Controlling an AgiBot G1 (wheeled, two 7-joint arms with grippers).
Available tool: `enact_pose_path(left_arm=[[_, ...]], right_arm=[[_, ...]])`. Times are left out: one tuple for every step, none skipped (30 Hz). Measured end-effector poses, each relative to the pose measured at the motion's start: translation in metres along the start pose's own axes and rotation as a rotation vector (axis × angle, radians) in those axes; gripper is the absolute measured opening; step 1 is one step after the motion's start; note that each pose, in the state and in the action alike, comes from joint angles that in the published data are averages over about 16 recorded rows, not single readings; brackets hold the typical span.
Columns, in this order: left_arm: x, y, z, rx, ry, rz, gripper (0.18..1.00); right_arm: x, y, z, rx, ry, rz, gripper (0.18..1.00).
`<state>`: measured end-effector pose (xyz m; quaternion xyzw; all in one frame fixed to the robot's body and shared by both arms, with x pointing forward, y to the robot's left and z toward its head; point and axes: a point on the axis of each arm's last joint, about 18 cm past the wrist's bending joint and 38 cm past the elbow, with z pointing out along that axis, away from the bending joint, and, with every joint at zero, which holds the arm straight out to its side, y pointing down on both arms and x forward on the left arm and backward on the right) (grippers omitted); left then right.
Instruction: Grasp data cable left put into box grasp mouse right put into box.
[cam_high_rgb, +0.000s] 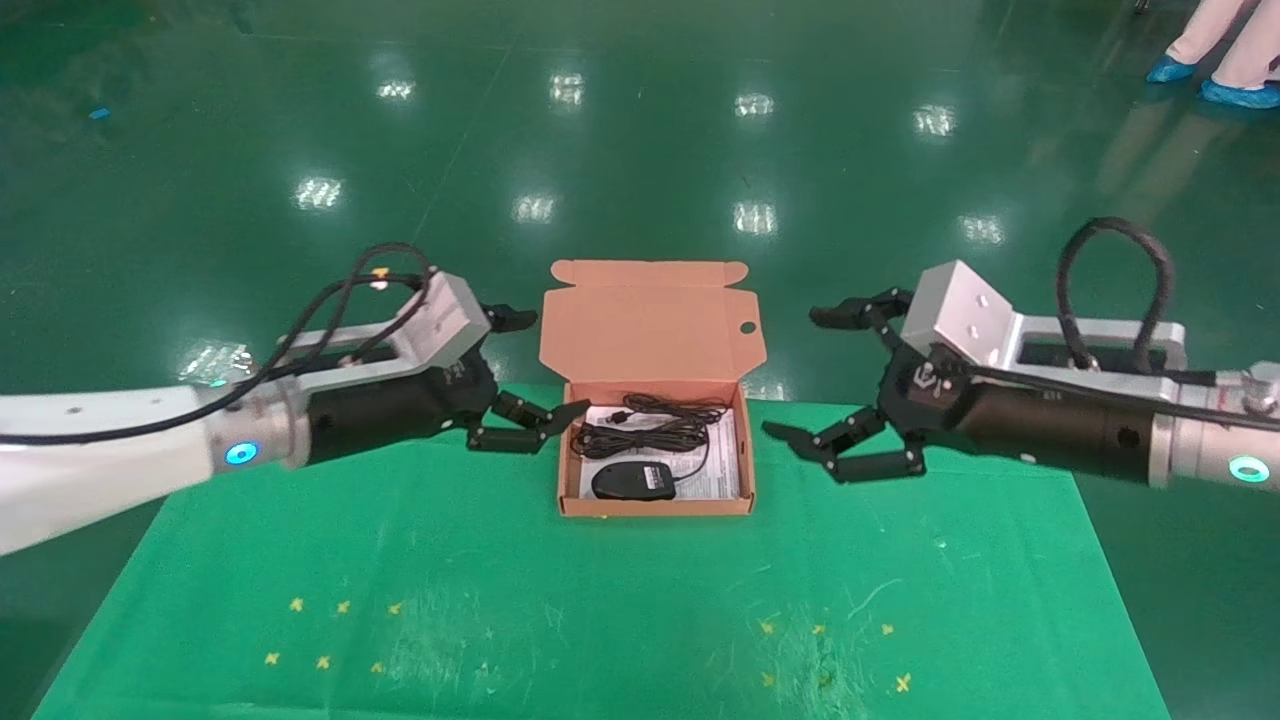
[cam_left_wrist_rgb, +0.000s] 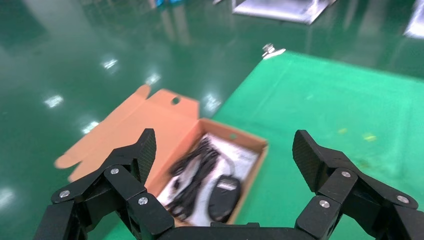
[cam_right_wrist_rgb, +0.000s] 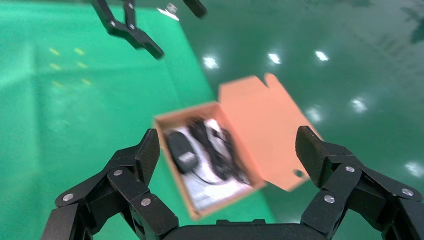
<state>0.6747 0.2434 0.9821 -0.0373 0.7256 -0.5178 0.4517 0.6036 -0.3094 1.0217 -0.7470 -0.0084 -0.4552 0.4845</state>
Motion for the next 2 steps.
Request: enact_pose_path(left_arm=[[0.001,-0.0004,-0.0023,0.006,0.006,-0.006,1.001],[0.002,-0.0008,-0.0047,0.012,0.011,-0.013,1.001]], right_arm=[[-0.0017,-0.0004,-0.0007,0.006,-0.006,0.006,1.0],[-0.0034,-0.0008,-0.0014,0.012,-0.012,0.011,1.0]])
